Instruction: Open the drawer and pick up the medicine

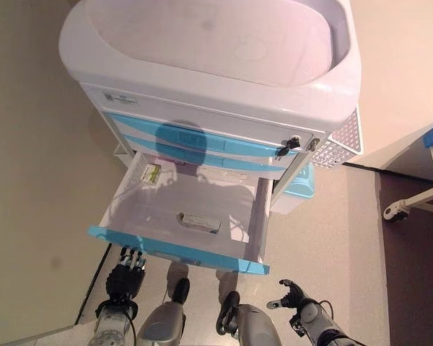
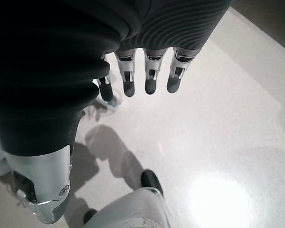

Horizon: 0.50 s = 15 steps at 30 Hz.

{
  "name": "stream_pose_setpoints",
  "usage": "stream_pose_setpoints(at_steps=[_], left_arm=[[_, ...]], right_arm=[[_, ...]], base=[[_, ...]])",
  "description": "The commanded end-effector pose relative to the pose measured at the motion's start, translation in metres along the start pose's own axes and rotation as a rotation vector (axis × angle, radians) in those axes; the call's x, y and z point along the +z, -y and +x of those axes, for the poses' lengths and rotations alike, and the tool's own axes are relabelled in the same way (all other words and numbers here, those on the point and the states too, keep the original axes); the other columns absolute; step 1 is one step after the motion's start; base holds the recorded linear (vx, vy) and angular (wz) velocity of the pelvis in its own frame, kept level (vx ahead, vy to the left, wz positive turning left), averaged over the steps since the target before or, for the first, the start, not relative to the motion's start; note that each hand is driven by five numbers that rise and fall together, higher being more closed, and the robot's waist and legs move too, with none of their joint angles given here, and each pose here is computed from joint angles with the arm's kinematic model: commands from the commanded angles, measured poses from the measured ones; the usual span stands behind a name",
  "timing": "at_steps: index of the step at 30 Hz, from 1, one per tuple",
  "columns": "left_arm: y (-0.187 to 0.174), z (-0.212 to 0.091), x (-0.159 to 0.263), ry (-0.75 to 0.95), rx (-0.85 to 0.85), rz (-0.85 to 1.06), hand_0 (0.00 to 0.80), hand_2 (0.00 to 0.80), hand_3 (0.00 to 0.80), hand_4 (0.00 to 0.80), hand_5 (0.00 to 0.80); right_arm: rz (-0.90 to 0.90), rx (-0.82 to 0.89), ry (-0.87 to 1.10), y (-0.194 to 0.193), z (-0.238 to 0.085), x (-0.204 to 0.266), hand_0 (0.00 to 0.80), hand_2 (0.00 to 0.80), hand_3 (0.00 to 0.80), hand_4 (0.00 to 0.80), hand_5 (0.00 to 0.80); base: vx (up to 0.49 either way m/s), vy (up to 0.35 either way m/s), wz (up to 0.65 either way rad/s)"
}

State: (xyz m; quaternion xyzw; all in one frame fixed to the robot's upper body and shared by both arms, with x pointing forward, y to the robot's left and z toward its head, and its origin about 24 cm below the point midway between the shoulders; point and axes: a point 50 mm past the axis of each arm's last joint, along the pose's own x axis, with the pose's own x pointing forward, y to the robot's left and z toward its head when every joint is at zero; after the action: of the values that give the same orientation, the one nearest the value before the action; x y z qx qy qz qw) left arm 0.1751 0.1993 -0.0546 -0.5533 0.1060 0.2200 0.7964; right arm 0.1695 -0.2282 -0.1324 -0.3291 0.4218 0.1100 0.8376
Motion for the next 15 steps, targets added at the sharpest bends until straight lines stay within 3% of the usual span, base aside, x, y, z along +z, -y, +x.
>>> stream_pose_setpoints(at_steps=[1,6,7,8,12,13,15], left_arm=[[0.058,-0.018,0.111,0.55,-0.378,0.031,0.8,0.8,0.8,0.8,0.8],[0.015,-0.011,0.096,0.445,-0.165,0.069,0.8,0.8,0.8,0.8,0.8],[0.015,-0.011,0.096,0.445,-0.165,0.069,0.75,0.75,0.75,0.75,0.75],[0.0,-0.011,0.094,0.421,-0.079,0.115,0.477,0.477,0.477,0.477,0.477],[-0.005,-0.015,0.094,0.406,-0.051,0.146,0.367,0.367,0.367,0.367,0.367],[-0.009,-0.016,0.093,0.402,-0.031,0.143,0.0,0.0,0.0,0.0,0.0],[-0.018,-0.018,0.091,0.396,0.023,0.153,0.0,0.0,0.0,0.0,0.0]], right_arm=[[-0.056,0.006,-0.19,0.003,-0.016,-0.055,0.0,0.0,0.0,0.0,0.0],[-0.004,-0.04,-0.196,0.012,-0.018,-0.058,0.0,0.0,0.0,0.0,0.0],[-0.004,-0.04,-0.196,0.012,-0.018,-0.058,0.0,0.0,0.0,0.0,0.0],[0.007,-0.058,-0.194,0.016,-0.018,-0.058,0.0,0.0,0.0,0.0,0.0],[0.014,-0.076,-0.196,0.019,-0.018,-0.058,0.0,0.0,0.0,0.0,0.0],[0.014,-0.083,-0.192,0.02,-0.018,-0.058,0.0,0.0,0.0,0.0,0.0],[0.025,-0.088,-0.2,0.021,-0.019,-0.06,0.0,0.0,0.0,0.0,0.0]], base=[[0.047,-0.012,0.02],[0.05,-0.009,0.05],[0.046,0.0,-0.02],[0.0,0.0,0.0],[0.009,0.001,-0.01],[0.0,0.0,0.0],[0.028,0.01,0.04]])
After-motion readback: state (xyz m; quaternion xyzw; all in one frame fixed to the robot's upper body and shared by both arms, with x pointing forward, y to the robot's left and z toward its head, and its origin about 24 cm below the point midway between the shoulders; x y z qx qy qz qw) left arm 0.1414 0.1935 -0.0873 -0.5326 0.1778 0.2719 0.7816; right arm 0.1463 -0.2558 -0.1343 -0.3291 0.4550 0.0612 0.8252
